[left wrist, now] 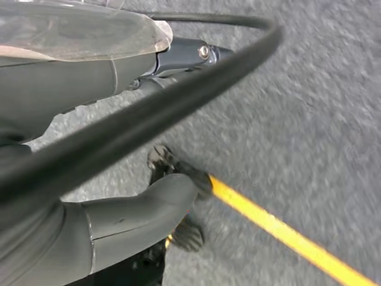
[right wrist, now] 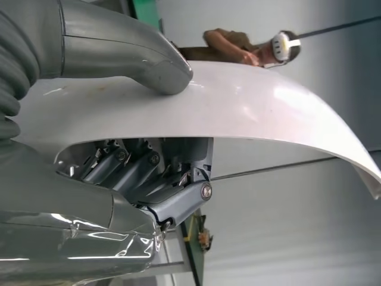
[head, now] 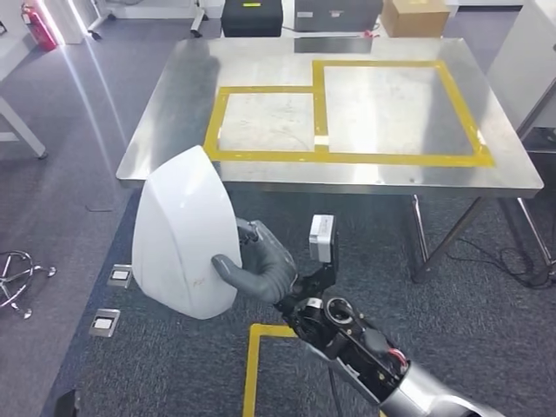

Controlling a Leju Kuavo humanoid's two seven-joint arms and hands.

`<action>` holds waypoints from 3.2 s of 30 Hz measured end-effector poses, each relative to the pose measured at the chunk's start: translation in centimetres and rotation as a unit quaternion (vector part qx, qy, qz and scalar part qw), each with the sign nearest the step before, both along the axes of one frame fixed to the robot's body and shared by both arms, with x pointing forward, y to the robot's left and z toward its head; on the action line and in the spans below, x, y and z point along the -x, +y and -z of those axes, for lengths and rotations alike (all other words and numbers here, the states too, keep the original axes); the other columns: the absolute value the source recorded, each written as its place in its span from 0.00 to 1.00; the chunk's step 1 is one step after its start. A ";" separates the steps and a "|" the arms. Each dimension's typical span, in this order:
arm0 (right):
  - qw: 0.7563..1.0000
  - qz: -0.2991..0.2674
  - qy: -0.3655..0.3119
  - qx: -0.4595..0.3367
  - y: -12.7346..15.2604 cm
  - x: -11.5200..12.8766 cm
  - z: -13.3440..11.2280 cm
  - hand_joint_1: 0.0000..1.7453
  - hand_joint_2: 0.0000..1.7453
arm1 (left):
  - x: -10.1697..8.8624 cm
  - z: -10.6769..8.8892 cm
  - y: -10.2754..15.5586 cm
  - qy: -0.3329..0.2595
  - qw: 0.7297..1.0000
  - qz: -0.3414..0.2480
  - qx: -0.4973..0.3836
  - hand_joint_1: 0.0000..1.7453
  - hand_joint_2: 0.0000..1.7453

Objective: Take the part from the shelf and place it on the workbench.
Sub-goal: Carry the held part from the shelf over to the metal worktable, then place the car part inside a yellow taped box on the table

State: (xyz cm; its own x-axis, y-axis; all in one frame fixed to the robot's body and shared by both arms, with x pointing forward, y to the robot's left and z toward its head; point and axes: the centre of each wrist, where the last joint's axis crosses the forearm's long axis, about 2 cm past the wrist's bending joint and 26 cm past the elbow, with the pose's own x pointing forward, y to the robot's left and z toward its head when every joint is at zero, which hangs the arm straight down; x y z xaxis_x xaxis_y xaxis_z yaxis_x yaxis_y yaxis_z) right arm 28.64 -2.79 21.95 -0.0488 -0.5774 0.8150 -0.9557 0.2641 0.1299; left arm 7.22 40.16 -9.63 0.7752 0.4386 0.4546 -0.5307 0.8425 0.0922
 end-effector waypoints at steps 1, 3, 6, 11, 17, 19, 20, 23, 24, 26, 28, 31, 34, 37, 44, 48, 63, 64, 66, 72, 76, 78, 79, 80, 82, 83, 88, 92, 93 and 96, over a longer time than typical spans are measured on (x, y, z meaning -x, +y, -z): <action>1.000 0.000 0.000 0.000 0.0 0.0 0.0 0.97 1.00 | -0.1 0.0 -0.1 -0.001 1.000 0.000 0.001 0.00 1.00; 1.000 0.000 0.001 0.000 0.0 0.0 0.0 0.97 1.00 | -0.2 0.0 -0.1 -0.002 1.000 -0.001 0.001 0.00 1.00; 1.000 0.000 0.003 0.001 0.0 0.1 0.1 0.97 1.00 | 0.2 0.0 0.0 0.002 1.000 -0.002 0.001 0.00 1.00; 1.000 -0.002 0.004 0.001 0.1 0.1 0.1 0.97 1.00 | 0.4 0.0 0.3 0.002 1.000 -0.002 0.000 0.00 1.00; 1.000 -0.004 0.002 -0.002 0.2 0.1 -0.1 0.97 1.00 | 0.5 0.0 0.4 0.002 1.000 -0.002 -0.001 0.00 1.00; 1.000 -0.004 0.003 -0.001 0.2 0.2 0.0 0.97 1.00 | 0.5 0.0 0.4 0.003 1.000 -0.002 -0.001 0.00 1.00; 1.000 -0.004 0.003 -0.001 0.2 0.2 0.1 0.97 1.00 | 0.6 0.0 0.4 0.003 1.000 -0.002 -0.001 0.00 1.00; 1.000 -0.006 0.003 0.001 0.2 0.2 0.2 0.97 1.00 | 0.7 0.0 0.4 0.004 1.000 -0.002 -0.001 0.00 1.00; 1.000 -0.007 0.003 0.003 0.1 0.2 0.3 0.97 1.00 | 0.6 0.0 0.4 0.004 1.000 -0.003 -0.001 0.00 1.00; 1.000 -0.007 0.003 0.005 0.1 0.2 0.4 0.97 1.00 | 0.4 0.0 0.4 0.001 1.000 -0.003 0.000 0.00 1.00; 1.000 -0.009 0.000 0.003 0.2 0.1 0.1 0.97 1.00 | 0.1 0.0 0.3 -0.001 1.000 -0.003 0.000 0.00 1.00; 1.000 -0.011 -0.007 -0.001 0.4 -0.1 -0.4 0.97 1.00 | -0.1 0.0 0.0 -0.005 1.000 -0.002 0.003 0.00 1.00; 1.000 -0.011 -0.005 0.000 0.4 -0.1 -0.3 0.97 1.00 | -0.1 0.0 0.0 -0.006 1.000 -0.002 0.002 0.00 1.00; 1.000 -0.010 -0.004 0.000 0.4 -0.1 -0.2 0.97 1.00 | 0.3 0.0 0.2 -0.003 1.000 -0.002 0.000 0.00 1.00; 1.000 -0.007 -0.002 -0.002 0.3 -0.2 -0.1 0.97 1.00 | 0.3 0.0 0.3 -0.002 1.000 -0.001 -0.002 0.00 1.00; 1.000 -0.007 -0.003 -0.005 0.3 -0.3 -0.1 0.97 1.00 | 0.2 -0.1 0.4 -0.004 1.000 -0.002 -0.003 0.00 1.00; 1.000 -0.008 0.001 -0.004 0.2 -0.3 0.1 0.97 1.00 | 0.2 -0.1 0.6 -0.004 1.000 -0.003 -0.004 0.00 1.00; 1.000 -0.008 0.001 -0.004 0.2 -0.3 0.1 0.97 1.00 | 0.2 -0.1 0.6 -0.004 1.000 -0.003 -0.004 0.00 1.00; 1.000 -0.008 0.001 -0.004 0.2 -0.3 0.1 0.97 1.00 | 0.2 -0.1 0.6 -0.004 1.000 -0.003 -0.004 0.00 1.00; 1.000 -0.006 0.001 -0.004 0.2 -0.3 0.1 0.97 1.00 | 0.2 -0.1 0.5 -0.004 1.000 -0.003 -0.004 0.00 1.00; 1.000 -0.001 0.002 -0.004 0.2 -0.4 0.1 0.97 1.00 | 0.2 -0.1 0.5 -0.004 1.000 -0.003 -0.004 0.00 1.00; 1.000 0.000 0.002 -0.005 0.2 -0.4 0.1 0.97 1.00 | 0.2 -0.1 0.5 -0.004 1.000 -0.002 -0.004 0.00 1.00; 1.000 0.000 0.002 -0.005 0.2 -0.4 0.1 0.97 1.00 | 0.2 -0.1 0.5 -0.004 1.000 -0.002 -0.004 0.00 1.00; 1.000 0.001 0.002 -0.005 0.2 -0.4 0.1 0.97 1.00 | 0.2 -0.1 0.5 -0.004 1.000 -0.002 -0.004 0.00 1.00; 1.000 0.003 0.002 -0.005 0.2 -0.4 0.1 0.97 1.00 | 0.2 -0.1 0.5 -0.004 1.000 -0.002 -0.004 0.00 1.00; 1.000 0.004 0.002 -0.006 0.2 -0.4 0.1 0.97 1.00 | 0.2 -0.1 0.5 -0.004 1.000 -0.002 -0.004 0.00 1.00; 1.000 0.011 0.002 -0.004 0.2 -0.4 0.1 0.97 1.00 | 0.2 -0.1 0.5 -0.004 1.000 -0.001 -0.004 0.00 1.00; 1.000 0.016 0.001 0.001 0.2 -0.5 0.1 0.97 1.00 | 0.2 -0.1 0.6 -0.004 1.000 -0.001 -0.004 0.00 1.00; 1.000 0.017 0.001 0.001 0.2 -0.5 0.1 0.97 1.00 | 0.2 -0.1 0.6 -0.004 1.000 -0.001 -0.004 0.00 1.00; 1.000 0.017 0.002 0.002 0.1 -0.5 0.1 0.97 1.00 | 0.2 -0.1 0.6 -0.004 1.000 -0.001 -0.004 0.00 1.00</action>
